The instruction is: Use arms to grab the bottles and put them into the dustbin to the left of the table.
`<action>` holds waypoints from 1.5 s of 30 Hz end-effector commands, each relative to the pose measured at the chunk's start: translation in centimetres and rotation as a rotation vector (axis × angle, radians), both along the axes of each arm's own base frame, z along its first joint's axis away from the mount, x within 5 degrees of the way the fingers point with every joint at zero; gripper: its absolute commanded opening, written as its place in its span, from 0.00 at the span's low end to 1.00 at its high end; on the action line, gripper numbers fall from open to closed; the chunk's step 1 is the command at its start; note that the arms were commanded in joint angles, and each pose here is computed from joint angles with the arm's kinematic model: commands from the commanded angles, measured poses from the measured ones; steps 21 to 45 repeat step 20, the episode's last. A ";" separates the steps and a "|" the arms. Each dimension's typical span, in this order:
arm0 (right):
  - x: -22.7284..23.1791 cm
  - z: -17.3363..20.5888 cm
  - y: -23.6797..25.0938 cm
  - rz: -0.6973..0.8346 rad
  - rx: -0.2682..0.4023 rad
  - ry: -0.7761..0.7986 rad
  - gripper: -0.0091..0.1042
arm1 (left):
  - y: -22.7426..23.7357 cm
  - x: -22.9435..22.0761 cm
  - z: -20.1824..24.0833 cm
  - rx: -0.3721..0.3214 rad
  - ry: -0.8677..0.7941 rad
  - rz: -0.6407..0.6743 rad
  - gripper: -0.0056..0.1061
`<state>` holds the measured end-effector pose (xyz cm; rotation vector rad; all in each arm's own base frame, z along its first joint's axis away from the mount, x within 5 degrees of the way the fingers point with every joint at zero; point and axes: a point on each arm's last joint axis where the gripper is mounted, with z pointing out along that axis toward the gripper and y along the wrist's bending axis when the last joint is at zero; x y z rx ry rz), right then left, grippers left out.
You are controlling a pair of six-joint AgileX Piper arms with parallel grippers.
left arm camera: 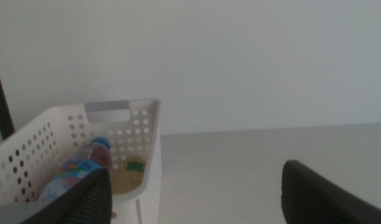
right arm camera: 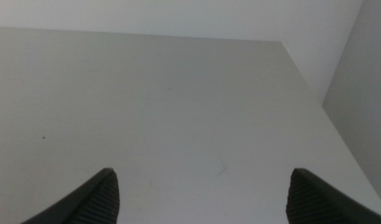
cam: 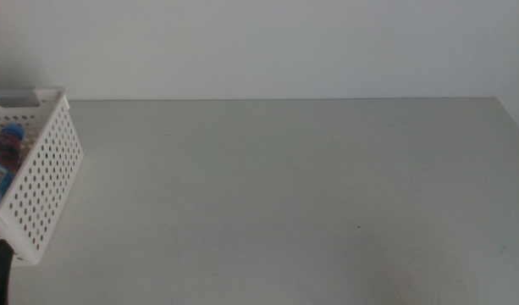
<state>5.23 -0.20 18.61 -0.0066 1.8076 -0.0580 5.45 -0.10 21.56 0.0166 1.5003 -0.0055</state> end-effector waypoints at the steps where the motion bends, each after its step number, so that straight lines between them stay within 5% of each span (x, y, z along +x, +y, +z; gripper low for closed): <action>1: 0.0 0.9 -0.1 -0.006 -0.029 -0.107 0.77 | 0.1 -0.3 0.7 -0.025 -0.093 0.004 0.89; 16: 0.0 -0.4 -0.1 -0.007 -0.036 -0.041 0.77 | -0.1 0.0 -2.1 -0.021 0.088 -0.010 0.89; 45: 0.0 -0.4 -0.1 -0.007 -0.036 -0.041 0.77 | -0.1 0.0 -2.1 -0.021 0.087 -0.010 0.89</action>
